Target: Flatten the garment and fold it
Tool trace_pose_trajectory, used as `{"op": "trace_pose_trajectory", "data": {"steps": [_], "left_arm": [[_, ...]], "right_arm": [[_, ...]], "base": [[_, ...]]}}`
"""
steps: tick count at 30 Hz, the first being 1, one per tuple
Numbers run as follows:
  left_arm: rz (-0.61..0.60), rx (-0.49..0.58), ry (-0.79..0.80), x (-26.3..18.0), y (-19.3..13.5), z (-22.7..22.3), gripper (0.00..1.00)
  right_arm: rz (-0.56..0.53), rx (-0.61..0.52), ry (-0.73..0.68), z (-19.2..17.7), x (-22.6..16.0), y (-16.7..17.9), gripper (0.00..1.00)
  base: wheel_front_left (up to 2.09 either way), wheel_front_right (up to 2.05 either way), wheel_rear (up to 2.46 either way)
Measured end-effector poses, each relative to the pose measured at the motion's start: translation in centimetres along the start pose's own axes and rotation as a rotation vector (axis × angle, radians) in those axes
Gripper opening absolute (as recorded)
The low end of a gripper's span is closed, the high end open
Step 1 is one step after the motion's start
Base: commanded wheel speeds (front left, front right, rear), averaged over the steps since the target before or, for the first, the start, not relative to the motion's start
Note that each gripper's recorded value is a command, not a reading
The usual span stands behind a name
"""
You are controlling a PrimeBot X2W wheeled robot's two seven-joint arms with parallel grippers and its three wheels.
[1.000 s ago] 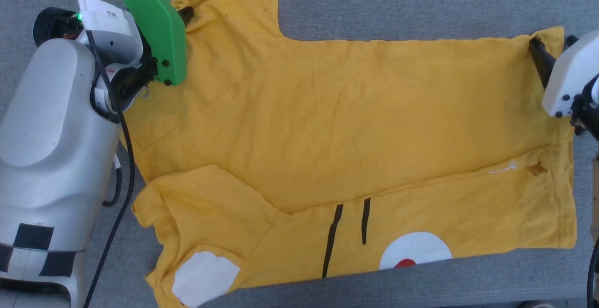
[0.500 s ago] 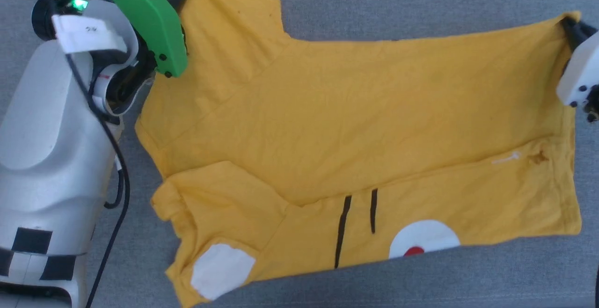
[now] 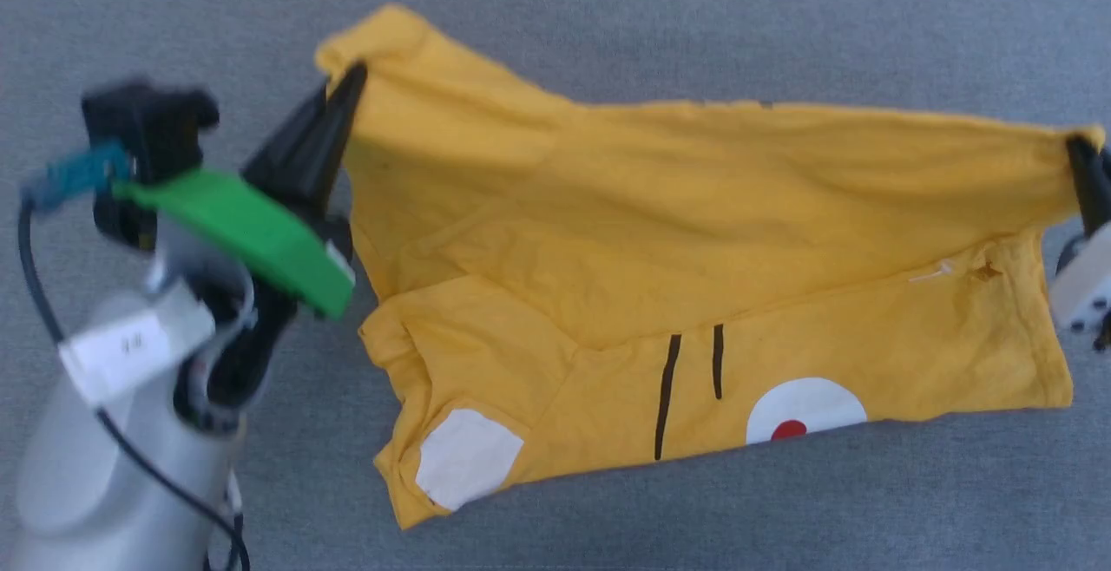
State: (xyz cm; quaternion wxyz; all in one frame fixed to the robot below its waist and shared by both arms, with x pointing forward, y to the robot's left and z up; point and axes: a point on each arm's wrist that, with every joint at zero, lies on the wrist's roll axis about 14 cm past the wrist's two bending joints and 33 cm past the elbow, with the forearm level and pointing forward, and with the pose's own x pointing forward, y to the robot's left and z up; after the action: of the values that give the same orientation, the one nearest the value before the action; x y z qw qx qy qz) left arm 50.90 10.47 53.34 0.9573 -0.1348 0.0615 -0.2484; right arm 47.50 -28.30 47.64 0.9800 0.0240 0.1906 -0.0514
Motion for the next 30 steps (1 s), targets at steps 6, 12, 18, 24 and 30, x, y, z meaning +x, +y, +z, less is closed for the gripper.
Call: {"op": "trace_pose_trajectory", "data": {"steps": [6, 12, 18, 24, 30], "left_arm": [[0.089, -0.188, 0.065, -7.9, -2.0, -4.2, 0.00], [0.156, -0.326, 0.162, -12.1, -3.1, -8.1, 0.00], [0.192, -0.375, 0.271, -13.6, -3.1, -11.5, 0.00], [0.202, -0.384, 0.392, -13.8, -2.9, -14.4, 0.00], [0.224, -0.378, 0.456, -13.2, -2.0, -16.0, 0.24]], "right_arm": [[-0.045, 0.130, 0.059, -4.3, -5.5, -0.9, 0.00], [-0.080, 0.182, 0.140, -7.7, -7.9, -1.6, 0.00], [-0.086, 0.182, 0.207, -9.7, -8.4, -1.4, 0.00], [-0.084, 0.166, 0.285, -11.8, -8.4, -1.1, 0.00], [-0.092, 0.158, 0.357, -13.6, -7.9, -1.2, 1.00]], "base": [[0.00, 0.00, 0.00], [0.00, 0.00, 0.00], [0.00, 0.00, 0.00], [0.00, 0.00, 0.00], [0.00, 0.00, 0.00]]}}
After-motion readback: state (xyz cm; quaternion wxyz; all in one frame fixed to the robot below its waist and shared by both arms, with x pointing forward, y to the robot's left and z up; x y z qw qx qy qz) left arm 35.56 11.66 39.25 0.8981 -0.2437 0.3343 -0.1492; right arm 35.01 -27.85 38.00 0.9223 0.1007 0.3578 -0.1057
